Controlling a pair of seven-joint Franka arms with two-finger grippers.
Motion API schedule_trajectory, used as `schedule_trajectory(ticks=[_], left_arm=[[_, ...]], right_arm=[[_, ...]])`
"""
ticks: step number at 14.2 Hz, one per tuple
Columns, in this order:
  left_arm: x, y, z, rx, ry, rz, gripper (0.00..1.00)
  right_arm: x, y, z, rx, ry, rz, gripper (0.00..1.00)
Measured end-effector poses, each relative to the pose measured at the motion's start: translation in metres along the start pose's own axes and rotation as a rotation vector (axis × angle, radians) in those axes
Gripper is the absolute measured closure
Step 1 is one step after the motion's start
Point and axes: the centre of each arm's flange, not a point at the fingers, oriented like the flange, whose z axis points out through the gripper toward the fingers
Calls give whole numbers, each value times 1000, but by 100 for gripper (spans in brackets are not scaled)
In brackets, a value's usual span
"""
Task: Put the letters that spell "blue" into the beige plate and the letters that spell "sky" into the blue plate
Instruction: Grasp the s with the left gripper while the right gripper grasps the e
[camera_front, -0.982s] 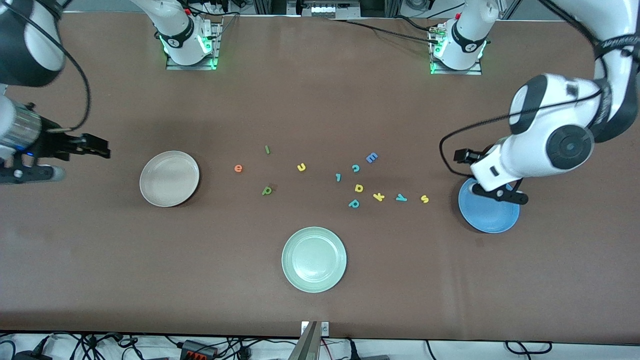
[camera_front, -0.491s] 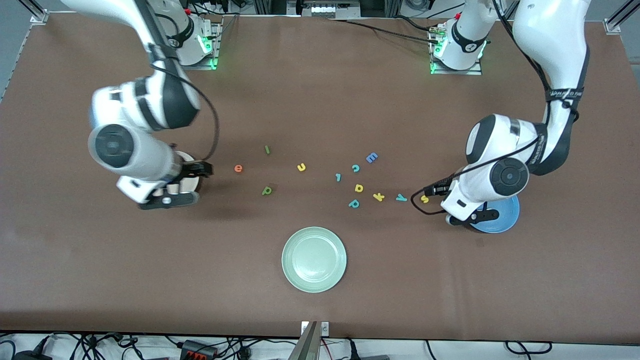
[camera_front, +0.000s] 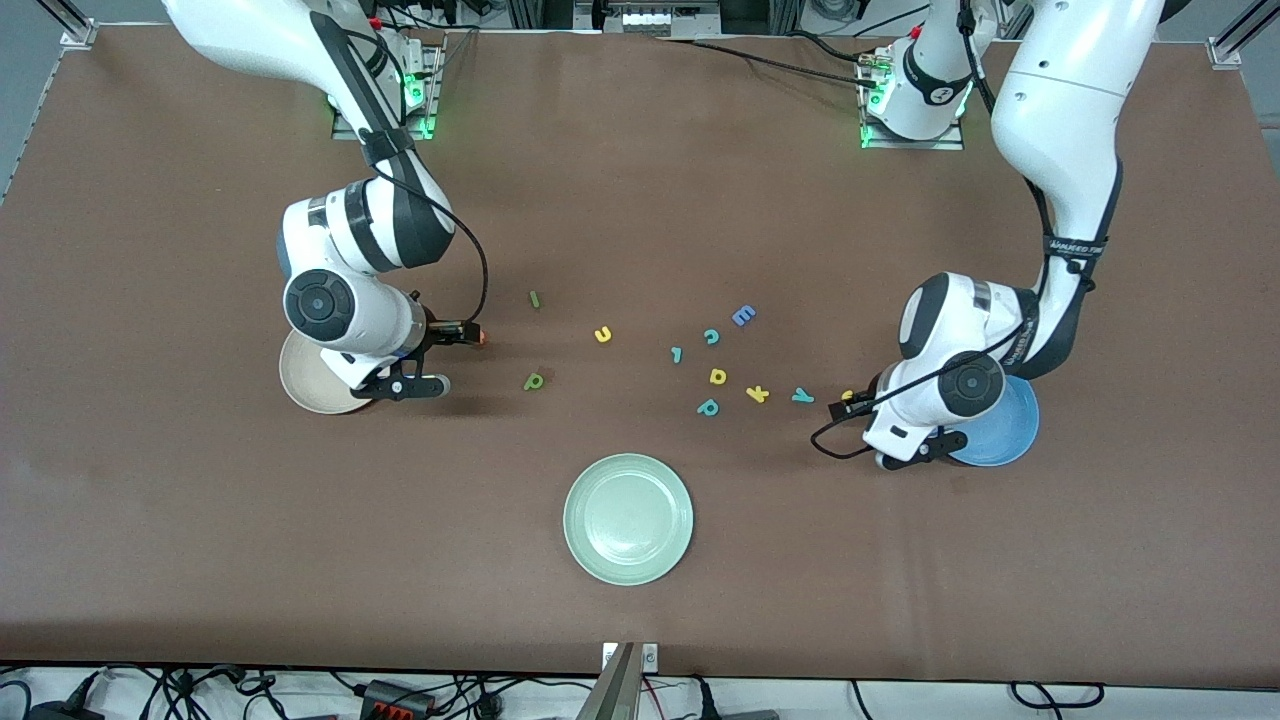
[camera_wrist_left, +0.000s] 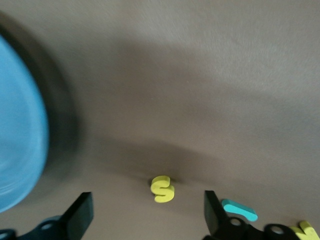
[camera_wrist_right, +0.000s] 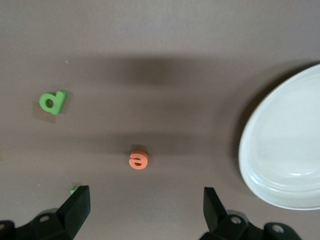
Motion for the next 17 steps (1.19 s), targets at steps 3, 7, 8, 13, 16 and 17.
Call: schedule_trajectory(ticks=[3,7,8,13,16,17], left_arm=[[-4,0,10,-5,6,3,22],[-3,1,11,-18,27,4,35],[-4,2,14,-20,29,6,37],[-7,5,22,-17,23,11,48],[-8,7,22,-18,23,15,71],[-8,7,22,-18,23,16,71]], right_arm=[[-4,-23,24,-12,7,22,0],[-1,-32,63,-24,24,27,2],[-1,-30,70,-27,21,29,3],[-8,-26,86,-35,8,31,19],[-12,-24,94,-37,12,31,25],[-13,-24,95,-37,12,31,27]])
